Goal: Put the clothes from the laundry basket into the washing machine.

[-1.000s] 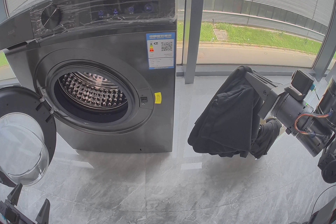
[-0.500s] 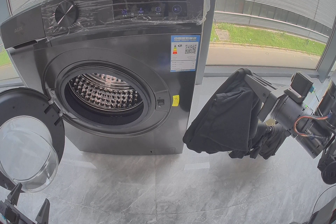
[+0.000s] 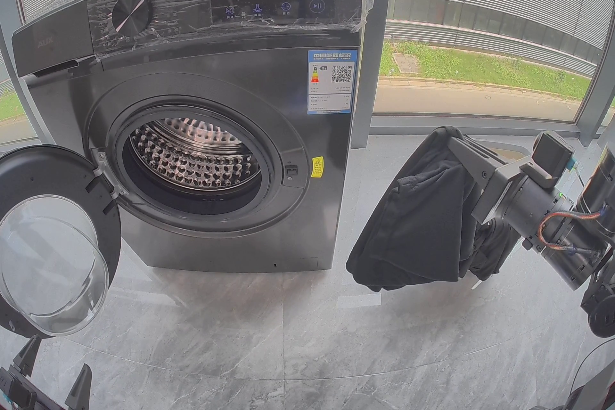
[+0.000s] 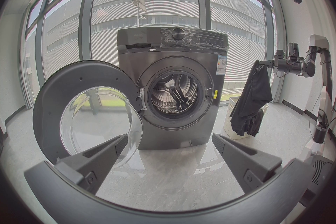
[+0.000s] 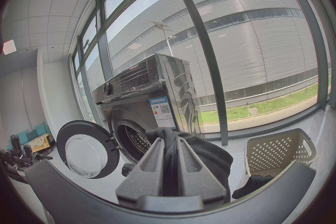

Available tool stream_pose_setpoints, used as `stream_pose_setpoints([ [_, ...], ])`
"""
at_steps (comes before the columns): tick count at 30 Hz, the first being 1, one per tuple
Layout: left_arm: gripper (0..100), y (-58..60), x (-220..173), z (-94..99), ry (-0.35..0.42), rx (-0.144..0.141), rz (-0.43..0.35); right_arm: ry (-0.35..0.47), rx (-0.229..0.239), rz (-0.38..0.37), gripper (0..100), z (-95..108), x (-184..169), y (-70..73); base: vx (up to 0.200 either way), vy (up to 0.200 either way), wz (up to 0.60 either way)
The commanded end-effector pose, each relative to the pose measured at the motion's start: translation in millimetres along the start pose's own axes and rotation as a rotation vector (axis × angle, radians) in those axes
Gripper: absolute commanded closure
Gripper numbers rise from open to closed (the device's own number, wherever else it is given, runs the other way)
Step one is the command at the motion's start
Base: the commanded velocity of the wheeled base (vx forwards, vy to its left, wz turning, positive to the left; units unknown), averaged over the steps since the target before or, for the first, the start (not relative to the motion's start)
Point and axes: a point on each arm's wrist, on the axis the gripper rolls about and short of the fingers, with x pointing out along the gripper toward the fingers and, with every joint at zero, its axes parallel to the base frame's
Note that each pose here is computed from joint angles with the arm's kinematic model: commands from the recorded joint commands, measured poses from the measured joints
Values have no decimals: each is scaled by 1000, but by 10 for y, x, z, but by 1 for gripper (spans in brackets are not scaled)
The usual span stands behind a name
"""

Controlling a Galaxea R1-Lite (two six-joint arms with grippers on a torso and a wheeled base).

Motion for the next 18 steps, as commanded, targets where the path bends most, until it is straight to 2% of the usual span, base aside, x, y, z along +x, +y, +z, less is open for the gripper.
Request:
stream_pose_setpoints([
  [1, 0, -1, 1, -53, 0, 0, 0, 5, 0, 0, 100, -13, 4, 0, 0, 200, 0],
  [18, 0, -1, 1, -53, 0, 0, 0, 10, 3, 4, 100, -24, -2, -1, 0, 200, 0],
])
